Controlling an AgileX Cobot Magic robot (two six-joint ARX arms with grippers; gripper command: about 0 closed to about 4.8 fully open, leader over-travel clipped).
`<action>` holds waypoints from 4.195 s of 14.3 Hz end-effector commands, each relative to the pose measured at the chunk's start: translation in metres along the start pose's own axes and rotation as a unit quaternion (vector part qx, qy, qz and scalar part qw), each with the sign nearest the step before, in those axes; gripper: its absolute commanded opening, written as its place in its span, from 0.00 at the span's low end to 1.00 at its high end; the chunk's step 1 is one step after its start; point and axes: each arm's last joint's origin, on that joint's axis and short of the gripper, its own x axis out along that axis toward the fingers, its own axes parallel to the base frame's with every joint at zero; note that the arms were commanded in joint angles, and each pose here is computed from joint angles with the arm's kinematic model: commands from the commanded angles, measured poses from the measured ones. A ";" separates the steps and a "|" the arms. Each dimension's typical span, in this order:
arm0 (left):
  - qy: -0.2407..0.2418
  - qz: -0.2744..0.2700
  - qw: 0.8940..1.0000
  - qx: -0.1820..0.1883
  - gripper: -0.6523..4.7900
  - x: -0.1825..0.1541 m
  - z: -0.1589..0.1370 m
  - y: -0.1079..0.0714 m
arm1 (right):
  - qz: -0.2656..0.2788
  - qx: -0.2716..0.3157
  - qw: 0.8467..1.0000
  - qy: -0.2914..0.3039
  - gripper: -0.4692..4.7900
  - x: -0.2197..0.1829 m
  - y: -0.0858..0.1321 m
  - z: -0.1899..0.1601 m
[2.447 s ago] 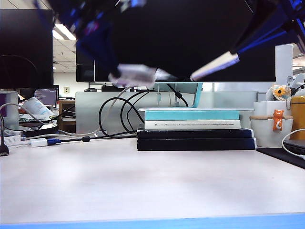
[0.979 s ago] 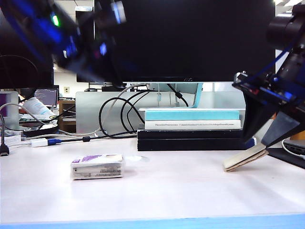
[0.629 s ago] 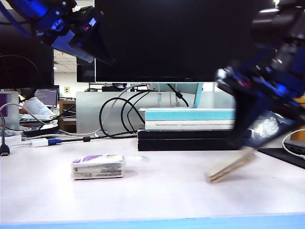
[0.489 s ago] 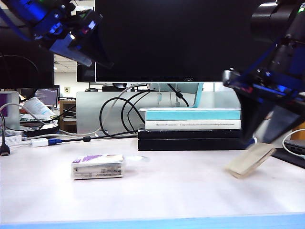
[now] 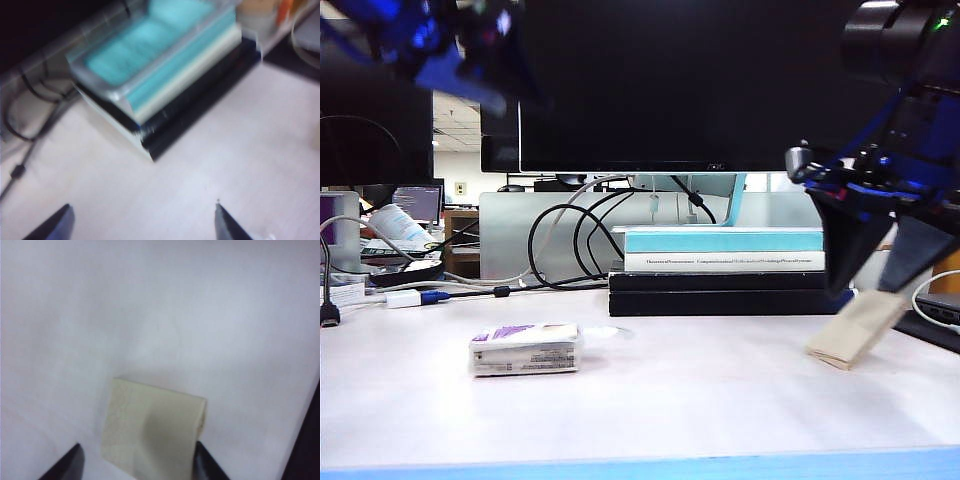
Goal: Pick up a packet of tissues from the table with the left hand, then take a tissue from it with the right hand.
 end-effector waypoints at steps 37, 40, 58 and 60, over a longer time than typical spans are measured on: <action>-0.150 0.222 0.953 -0.142 0.62 -0.123 -0.095 0.037 | -0.095 -0.045 0.842 -0.529 0.59 -0.120 0.014 -0.083; -0.162 0.265 0.943 -0.120 0.38 -0.139 -0.094 0.032 | -0.138 0.004 0.802 -0.580 0.44 -0.104 0.008 -0.115; -0.137 0.312 0.923 -0.177 0.11 -0.133 -0.162 -0.004 | -0.176 0.003 0.835 -0.522 0.12 -0.042 0.000 -0.181; -0.118 0.347 0.911 -0.187 0.11 -0.134 -0.166 -0.003 | -0.160 0.020 0.847 -0.507 0.12 -0.039 0.000 -0.183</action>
